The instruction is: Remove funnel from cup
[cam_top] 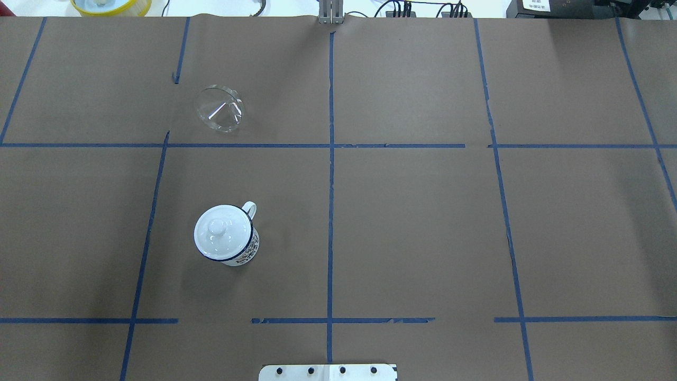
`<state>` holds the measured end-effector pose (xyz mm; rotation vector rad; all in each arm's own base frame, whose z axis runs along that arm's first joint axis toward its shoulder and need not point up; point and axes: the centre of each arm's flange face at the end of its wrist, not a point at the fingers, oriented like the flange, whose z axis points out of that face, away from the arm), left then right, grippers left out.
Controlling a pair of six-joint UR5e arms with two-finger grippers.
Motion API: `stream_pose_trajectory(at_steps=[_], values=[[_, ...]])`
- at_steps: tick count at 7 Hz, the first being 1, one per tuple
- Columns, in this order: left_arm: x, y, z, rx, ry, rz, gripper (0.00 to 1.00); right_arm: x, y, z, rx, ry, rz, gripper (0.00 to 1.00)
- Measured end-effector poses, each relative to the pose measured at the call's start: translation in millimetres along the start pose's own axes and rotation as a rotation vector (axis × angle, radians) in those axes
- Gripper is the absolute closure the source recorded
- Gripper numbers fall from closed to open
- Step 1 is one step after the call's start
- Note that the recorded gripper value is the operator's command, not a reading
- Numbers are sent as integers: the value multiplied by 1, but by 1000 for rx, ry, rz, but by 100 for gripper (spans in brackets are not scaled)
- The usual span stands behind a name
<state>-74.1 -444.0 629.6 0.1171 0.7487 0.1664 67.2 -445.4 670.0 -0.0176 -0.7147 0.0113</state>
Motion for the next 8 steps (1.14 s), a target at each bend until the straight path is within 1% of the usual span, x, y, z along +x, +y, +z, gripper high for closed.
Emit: stream_pose_trajectory(at_steps=[8], values=[[1, -5, -2, 6, -7, 7, 0, 0, 0, 0, 0, 0, 0, 0]])
